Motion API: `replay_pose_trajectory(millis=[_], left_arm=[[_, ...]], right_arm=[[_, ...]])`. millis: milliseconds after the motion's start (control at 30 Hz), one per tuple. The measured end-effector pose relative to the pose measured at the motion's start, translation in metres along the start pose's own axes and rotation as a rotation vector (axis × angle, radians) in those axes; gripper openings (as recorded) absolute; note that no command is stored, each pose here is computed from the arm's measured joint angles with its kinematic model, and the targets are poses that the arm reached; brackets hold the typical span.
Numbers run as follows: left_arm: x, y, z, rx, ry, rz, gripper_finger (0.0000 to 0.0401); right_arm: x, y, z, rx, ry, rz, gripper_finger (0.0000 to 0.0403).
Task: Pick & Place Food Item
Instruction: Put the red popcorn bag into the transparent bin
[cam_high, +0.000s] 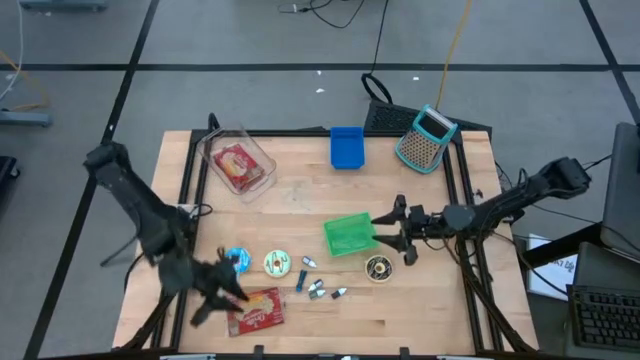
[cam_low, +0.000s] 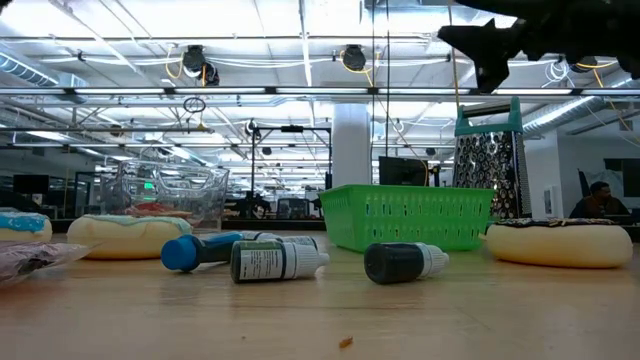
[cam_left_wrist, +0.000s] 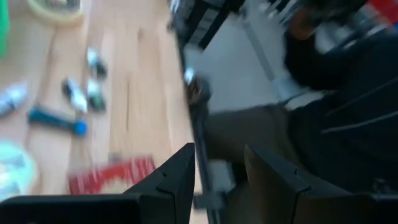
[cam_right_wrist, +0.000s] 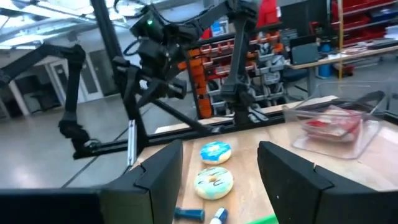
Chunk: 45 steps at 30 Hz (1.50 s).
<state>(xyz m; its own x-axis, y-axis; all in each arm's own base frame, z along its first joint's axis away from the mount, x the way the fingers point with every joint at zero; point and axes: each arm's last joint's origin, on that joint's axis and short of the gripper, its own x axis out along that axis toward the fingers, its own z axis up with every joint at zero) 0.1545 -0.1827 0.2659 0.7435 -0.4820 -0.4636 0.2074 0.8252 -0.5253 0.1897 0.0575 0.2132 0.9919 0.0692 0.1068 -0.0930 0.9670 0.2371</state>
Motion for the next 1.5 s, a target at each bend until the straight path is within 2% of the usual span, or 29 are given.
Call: replay_pose_trajectory(millis=[133,300,500,667,767,1000,1200,1300,1500], left_arm=[[0.023,-0.010,-0.031,-0.123,0.136,0.138,0.0140],[0.051,-0.006,-0.075,-0.291,0.329,0.285,0.0140],[0.073,0.003,-0.103,-0.348,0.500,0.389,0.0140],[0.078,0.015,-0.114,-0.364,0.508,0.536,0.0140],[0.082,0.018,-0.118,-0.348,0.482,0.573,0.0140],[0.088,0.021,-0.119,-0.239,0.421,0.565,0.0140],[0.088,0.022,-0.120,-0.219,0.424,0.577,0.0133],[0.087,0.024,-0.120,-0.208,0.423,0.593,0.0105],[0.087,0.025,-0.120,-0.185,0.431,0.598,0.0012]], right_arm=[[0.000,0.005,-0.003,-0.012,0.007,0.024,0.0196],[0.000,0.009,-0.003,-0.014,-0.010,0.048,0.0196],[0.000,0.012,-0.002,-0.031,-0.026,0.060,0.0196],[0.000,0.012,-0.001,-0.030,-0.028,0.061,0.0196],[0.000,0.012,-0.001,-0.030,-0.028,0.061,0.0196],[0.000,0.012,-0.001,-0.026,-0.028,0.062,0.0196],[0.000,0.012,-0.001,-0.027,-0.028,0.062,0.0196],[0.000,0.012,-0.001,-0.027,-0.028,0.062,0.0196],[0.000,0.012,-0.001,-0.027,-0.028,0.062,0.0196]])
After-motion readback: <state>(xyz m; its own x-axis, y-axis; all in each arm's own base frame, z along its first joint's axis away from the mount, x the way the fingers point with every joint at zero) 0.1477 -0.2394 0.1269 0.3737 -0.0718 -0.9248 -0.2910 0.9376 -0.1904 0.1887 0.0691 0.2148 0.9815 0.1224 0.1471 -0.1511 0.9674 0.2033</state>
